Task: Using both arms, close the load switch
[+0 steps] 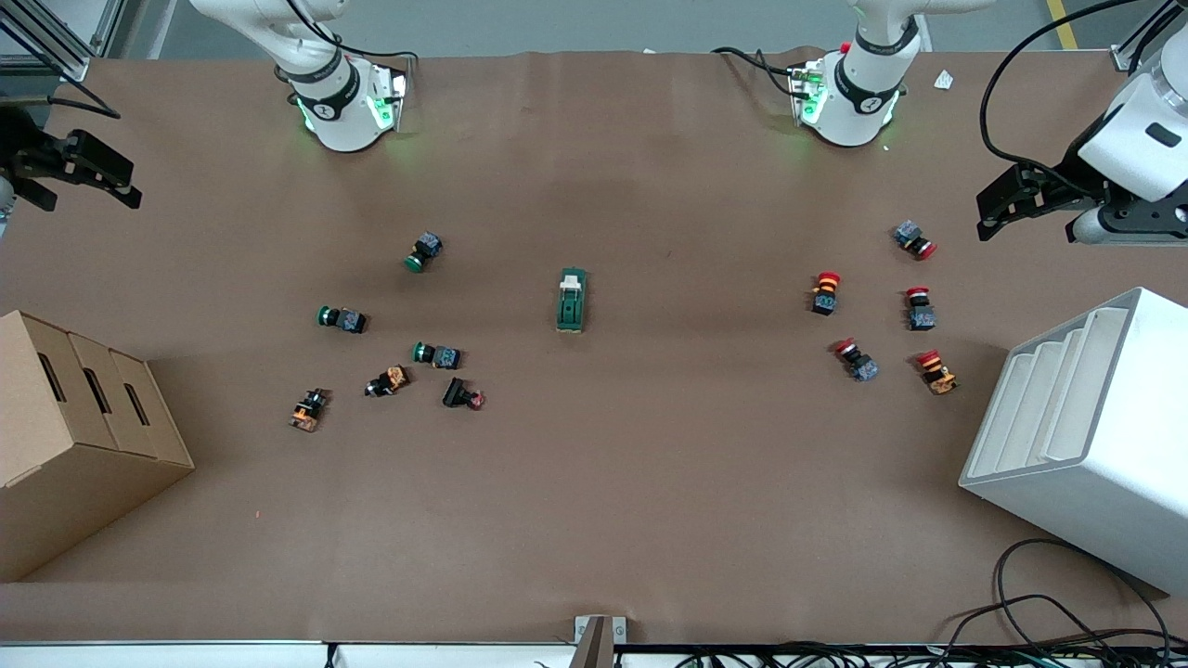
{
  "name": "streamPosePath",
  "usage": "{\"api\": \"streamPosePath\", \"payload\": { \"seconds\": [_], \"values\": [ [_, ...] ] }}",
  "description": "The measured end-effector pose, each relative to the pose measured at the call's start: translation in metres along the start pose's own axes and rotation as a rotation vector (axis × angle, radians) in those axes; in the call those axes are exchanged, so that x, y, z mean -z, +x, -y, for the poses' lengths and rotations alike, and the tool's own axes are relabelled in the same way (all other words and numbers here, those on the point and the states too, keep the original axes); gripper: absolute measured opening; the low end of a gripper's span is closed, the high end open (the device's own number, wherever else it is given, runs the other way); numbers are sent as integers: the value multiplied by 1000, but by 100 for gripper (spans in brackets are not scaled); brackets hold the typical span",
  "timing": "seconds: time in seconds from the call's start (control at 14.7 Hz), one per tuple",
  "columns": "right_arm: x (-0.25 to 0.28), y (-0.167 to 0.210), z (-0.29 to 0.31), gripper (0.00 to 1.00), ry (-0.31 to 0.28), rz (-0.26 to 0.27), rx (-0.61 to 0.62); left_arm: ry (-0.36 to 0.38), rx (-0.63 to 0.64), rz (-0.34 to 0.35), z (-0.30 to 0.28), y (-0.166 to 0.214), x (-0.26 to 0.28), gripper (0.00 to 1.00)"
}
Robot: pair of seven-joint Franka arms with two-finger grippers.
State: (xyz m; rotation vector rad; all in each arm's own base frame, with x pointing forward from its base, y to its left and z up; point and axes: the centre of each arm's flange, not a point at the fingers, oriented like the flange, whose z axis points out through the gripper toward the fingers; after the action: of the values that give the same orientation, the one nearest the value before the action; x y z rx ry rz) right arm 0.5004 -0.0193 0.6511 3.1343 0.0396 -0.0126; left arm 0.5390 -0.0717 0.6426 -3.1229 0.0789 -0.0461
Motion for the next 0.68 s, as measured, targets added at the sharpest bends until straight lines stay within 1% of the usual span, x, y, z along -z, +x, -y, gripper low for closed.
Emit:
{"api": "streamPosePath", "payload": {
  "seconds": [0.2, 0.41, 0.55, 0.68],
  "values": [
    [4, 2, -2, 100, 0, -10, -3, 0, -6, -1, -3, 0, 0, 100],
    [9, 5, -1, 100, -1, -24, -2, 0, -14, 0, -22, -2, 0, 100],
    [9, 9, -1, 100, -2, -24, -1, -2, -26, 12, -54, 0, -9, 100],
    [3, 15, 0, 100, -1, -12, 1, -14, -25, 1, -98, 6, -25, 100]
  ]
}}
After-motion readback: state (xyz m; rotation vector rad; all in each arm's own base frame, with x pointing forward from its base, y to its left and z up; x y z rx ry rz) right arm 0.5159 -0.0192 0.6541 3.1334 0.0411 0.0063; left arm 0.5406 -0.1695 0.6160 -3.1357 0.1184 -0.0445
